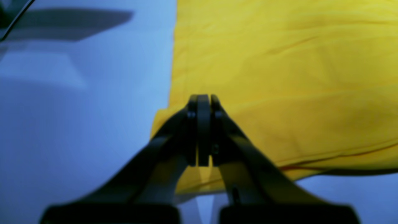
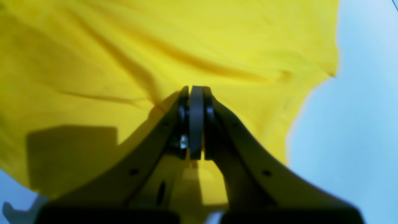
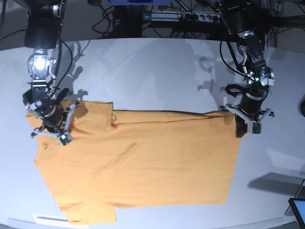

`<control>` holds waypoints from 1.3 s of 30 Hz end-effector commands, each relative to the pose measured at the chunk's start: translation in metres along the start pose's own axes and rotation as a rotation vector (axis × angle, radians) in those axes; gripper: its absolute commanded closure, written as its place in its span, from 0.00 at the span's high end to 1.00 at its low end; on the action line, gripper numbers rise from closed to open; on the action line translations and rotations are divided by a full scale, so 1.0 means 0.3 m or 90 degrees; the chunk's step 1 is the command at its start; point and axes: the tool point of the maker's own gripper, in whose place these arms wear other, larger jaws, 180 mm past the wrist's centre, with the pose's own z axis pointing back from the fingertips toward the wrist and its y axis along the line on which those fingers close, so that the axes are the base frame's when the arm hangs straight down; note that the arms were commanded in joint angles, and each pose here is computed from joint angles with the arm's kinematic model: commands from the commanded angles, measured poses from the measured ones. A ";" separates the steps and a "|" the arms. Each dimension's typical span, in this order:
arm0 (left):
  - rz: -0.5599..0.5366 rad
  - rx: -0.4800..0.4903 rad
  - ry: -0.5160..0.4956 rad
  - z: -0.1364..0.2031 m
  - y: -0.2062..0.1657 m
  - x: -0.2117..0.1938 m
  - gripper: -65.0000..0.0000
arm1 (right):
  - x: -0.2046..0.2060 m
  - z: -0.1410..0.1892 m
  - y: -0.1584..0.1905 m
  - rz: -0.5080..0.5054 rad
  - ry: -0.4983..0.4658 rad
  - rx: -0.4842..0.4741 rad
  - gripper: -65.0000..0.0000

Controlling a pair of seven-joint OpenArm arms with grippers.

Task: Fold the T-shirt properly
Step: 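Lower the held shirt edge back onto the table with both grippers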

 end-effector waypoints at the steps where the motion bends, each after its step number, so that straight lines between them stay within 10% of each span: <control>1: -0.009 0.007 -0.048 -0.002 0.026 0.071 0.00 | 0.052 0.007 -0.056 0.002 -0.036 -0.024 0.00; 17: -0.040 0.090 -0.047 -0.038 0.114 -0.096 0.00 | 0.047 0.034 -0.166 -0.054 -0.078 -0.087 0.00; 39: -0.022 0.083 0.047 -0.018 0.119 -0.294 0.00 | -0.247 -0.037 0.012 -0.115 0.048 -0.001 0.00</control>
